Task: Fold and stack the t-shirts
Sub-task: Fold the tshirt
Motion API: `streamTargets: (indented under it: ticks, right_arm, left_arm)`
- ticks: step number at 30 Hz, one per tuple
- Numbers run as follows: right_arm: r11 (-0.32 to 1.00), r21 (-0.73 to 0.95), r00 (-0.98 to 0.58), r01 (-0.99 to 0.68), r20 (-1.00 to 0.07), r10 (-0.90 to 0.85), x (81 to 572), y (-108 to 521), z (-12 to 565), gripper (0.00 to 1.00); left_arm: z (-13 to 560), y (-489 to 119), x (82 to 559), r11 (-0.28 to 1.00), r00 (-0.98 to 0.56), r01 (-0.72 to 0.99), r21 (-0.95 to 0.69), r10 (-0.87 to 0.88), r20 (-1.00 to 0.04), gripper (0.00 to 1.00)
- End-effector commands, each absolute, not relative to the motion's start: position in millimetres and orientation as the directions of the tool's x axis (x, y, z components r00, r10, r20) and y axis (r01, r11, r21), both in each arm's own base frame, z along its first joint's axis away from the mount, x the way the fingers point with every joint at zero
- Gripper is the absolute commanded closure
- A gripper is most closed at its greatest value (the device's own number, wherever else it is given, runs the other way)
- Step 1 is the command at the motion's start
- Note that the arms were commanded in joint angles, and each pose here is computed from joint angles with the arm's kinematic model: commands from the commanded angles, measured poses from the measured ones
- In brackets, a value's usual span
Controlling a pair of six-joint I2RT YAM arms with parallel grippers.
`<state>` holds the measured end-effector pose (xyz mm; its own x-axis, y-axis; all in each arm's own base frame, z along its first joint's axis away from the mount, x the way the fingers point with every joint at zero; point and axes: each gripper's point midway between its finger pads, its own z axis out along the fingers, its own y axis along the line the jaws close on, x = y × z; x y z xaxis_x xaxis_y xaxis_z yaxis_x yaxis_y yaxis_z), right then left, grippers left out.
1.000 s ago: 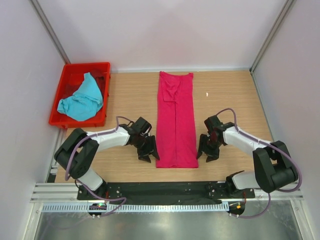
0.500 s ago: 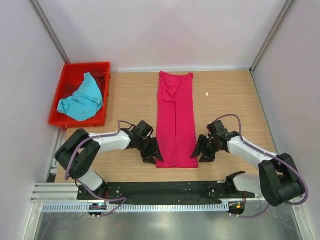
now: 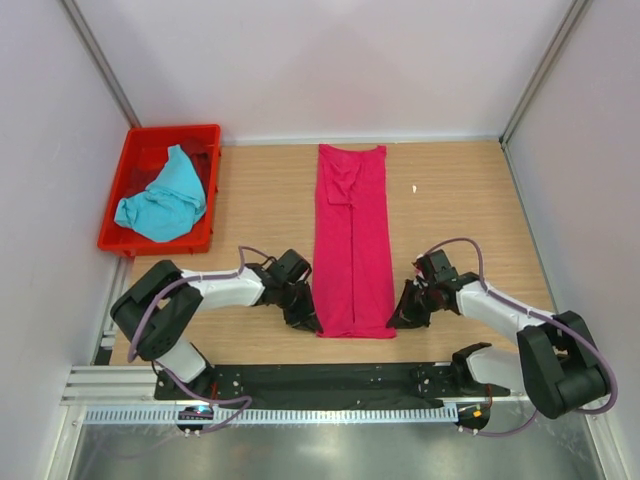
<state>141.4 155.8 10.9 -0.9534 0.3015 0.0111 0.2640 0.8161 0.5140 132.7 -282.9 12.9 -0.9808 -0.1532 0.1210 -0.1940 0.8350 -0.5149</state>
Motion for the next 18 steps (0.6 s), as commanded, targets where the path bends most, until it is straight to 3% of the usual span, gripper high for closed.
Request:
streamTargets:
  ticks: [1, 2, 4, 9, 18]
  right_arm:
    - [0.861, 0.418, -0.954, 0.290, 0.052, 0.296, 110.6, 135.6, -1.3, 0.99]
    - [0.853, 0.436, -0.954, 0.287, 0.046, 0.297, 108.8, 137.1, 4.5, 0.99]
    - [0.838, 0.461, -0.953, 0.293, 0.067, 0.296, 102.9, 140.6, 12.4, 0.99]
    - [0.815, 0.522, -0.955, 0.250, -0.007, 0.297, 122.3, 149.3, 42.8, 0.99]
    - [0.820, 0.529, -0.948, 0.218, -0.086, 0.307, 233.0, 153.3, 70.2, 0.99]
  left_arm:
    - [1.5, -264.9, 118.8, 0.886, -0.981, -0.194, -0.421, -0.174, 0.086, 0.94]
    - [4.9, -269.1, 111.9, 0.888, -0.984, -0.175, -0.425, -0.155, 0.083, 1.00]
    - [15.3, -278.2, 108.9, 0.879, -0.986, -0.169, -0.446, -0.153, 0.073, 1.00]
    - [38.4, -284.9, 116.4, 0.880, -0.986, -0.160, -0.448, -0.166, 0.027, 1.00]
    - [94.3, -290.3, 238.4, 0.843, -0.968, -0.151, -0.517, -0.232, -0.095, 1.00]
